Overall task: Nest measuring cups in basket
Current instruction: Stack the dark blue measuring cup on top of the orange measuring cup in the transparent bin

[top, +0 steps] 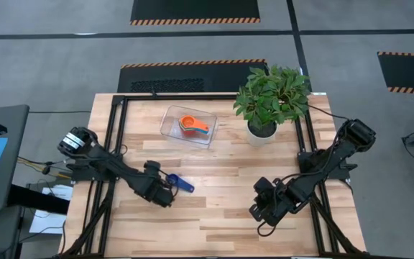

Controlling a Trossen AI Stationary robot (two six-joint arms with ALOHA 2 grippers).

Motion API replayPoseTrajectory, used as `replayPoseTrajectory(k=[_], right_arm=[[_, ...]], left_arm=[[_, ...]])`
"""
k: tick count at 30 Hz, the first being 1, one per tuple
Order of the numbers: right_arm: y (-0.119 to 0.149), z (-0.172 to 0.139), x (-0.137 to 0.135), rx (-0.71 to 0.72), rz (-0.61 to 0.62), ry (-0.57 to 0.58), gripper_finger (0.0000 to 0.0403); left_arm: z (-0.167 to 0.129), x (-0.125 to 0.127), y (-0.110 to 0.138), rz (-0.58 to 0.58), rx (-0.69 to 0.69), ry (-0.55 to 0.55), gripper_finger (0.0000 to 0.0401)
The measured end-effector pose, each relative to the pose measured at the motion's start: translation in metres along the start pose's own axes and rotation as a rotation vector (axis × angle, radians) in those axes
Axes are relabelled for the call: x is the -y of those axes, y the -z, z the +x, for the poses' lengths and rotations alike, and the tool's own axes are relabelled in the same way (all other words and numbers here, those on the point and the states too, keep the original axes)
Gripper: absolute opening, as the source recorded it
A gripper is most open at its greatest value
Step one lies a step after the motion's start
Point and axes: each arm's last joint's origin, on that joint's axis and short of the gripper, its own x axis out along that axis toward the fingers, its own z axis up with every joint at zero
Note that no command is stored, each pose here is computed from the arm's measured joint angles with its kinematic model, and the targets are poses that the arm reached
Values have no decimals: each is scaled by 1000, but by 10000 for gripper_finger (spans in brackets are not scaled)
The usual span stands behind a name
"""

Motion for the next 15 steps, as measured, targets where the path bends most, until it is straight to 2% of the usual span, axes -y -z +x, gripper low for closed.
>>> replayPoseTrajectory(k=[3,5,8,12,15], right_arm=[[0,0,0,0,-1,2,56],[0,0,0,0,-4,2,56],[0,0,0,0,-38,2,56],[0,0,0,-1,-52,2,56],[0,0,0,-1,-52,1,56]], left_arm=[[11,3,-7,-71,7,24,0],[14,8,-14,-74,15,59,0],[16,26,-23,-30,5,204,0],[7,57,-29,53,-21,513,0],[-5,66,-34,16,43,567,0]])
